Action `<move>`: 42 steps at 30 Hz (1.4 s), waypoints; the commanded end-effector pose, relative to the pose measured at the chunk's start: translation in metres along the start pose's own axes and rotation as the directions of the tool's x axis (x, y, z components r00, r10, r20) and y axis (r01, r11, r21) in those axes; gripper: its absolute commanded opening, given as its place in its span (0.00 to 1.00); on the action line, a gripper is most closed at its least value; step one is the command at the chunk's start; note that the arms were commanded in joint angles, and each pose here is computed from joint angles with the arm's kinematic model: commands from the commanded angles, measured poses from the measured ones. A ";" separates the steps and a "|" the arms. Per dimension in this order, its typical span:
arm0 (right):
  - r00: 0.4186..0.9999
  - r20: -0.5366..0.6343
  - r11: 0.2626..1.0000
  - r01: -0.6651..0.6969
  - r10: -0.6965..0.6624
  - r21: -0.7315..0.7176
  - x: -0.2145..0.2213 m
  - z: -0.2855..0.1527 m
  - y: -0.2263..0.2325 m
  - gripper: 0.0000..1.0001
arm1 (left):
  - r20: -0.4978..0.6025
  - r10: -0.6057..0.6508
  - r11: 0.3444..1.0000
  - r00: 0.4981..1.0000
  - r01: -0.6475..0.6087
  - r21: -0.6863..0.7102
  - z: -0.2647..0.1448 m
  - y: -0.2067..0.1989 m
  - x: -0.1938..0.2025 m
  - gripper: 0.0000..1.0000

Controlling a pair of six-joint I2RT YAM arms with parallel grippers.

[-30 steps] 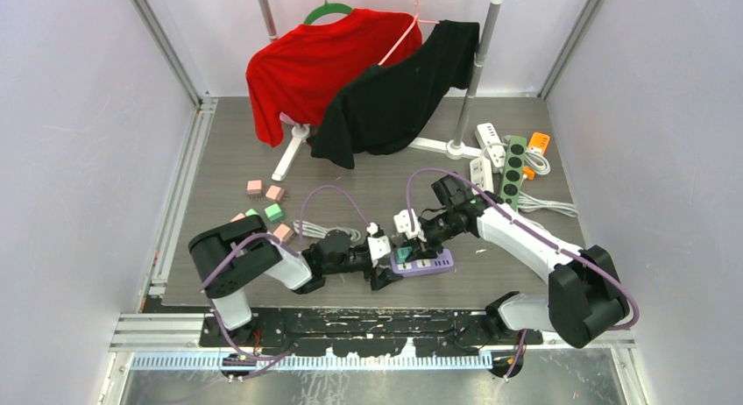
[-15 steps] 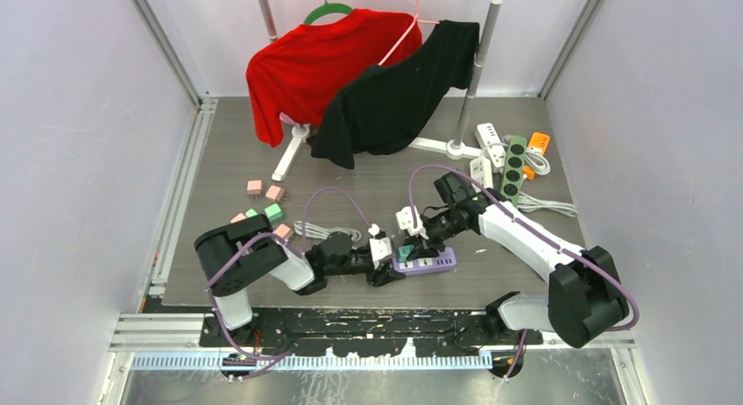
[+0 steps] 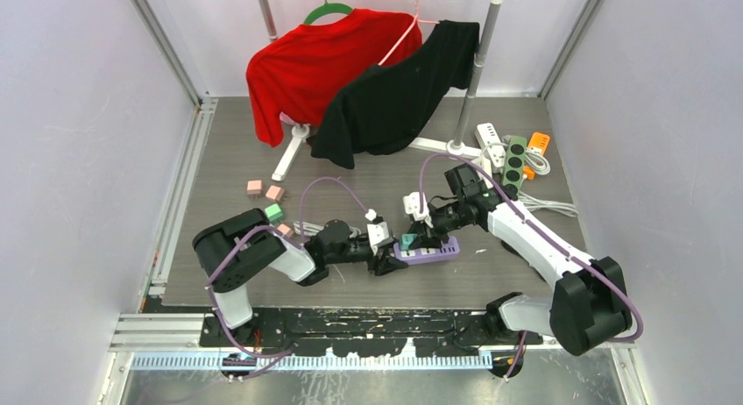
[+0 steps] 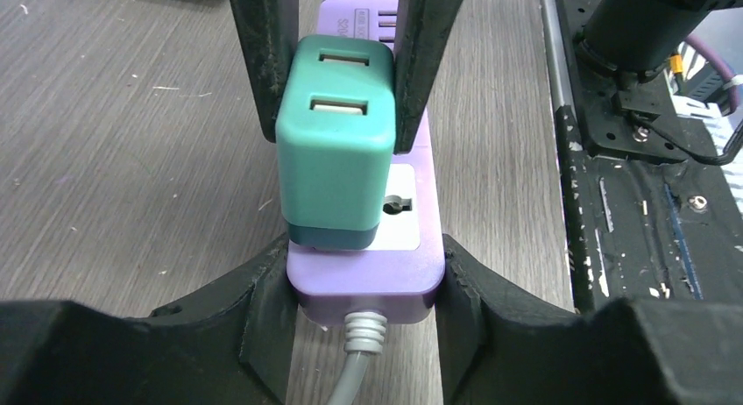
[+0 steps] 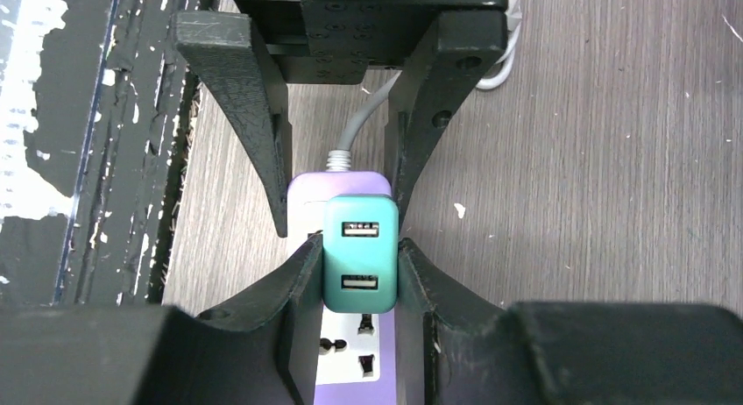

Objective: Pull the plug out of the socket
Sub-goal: Remove the plug from the socket.

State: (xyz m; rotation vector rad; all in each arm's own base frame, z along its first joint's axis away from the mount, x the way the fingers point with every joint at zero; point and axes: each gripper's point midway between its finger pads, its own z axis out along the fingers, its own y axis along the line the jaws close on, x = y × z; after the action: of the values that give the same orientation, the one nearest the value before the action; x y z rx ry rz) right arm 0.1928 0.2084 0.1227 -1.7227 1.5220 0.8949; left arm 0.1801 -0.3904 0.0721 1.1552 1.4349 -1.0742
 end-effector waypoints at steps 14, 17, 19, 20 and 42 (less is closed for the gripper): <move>0.994 0.030 0.990 -0.106 0.103 0.089 -0.014 -0.030 -0.019 0.01 | -0.117 -0.045 0.997 0.992 0.038 -0.060 -0.010 0.015 0.026 0.01; 0.984 0.061 0.984 -0.173 0.170 0.044 -0.020 -0.033 -0.014 0.01 | -0.087 -0.068 0.994 0.994 0.060 -0.092 -0.007 0.020 0.018 0.41; 0.959 0.090 0.962 -0.272 0.270 0.014 -0.031 -0.034 -0.014 0.01 | -0.048 -0.084 0.989 0.995 0.078 -0.124 -0.010 0.023 0.008 0.63; 0.943 0.102 0.948 -0.320 0.318 0.003 -0.035 -0.034 -0.016 0.01 | -0.019 -0.087 0.986 0.996 0.084 -0.142 -0.012 0.025 0.000 0.70; 0.250 0.227 0.291 -0.942 0.941 -0.166 -0.043 -0.032 -0.077 0.02 | 0.067 -0.536 0.727 0.842 0.500 -0.470 -0.082 0.037 -0.095 0.96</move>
State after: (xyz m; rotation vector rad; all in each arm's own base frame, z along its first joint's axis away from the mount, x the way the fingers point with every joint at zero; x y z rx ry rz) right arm 0.2614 0.2099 0.1637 -0.4283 2.3346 1.5985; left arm 0.2129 -0.3278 0.1764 0.5846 1.8658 -0.9785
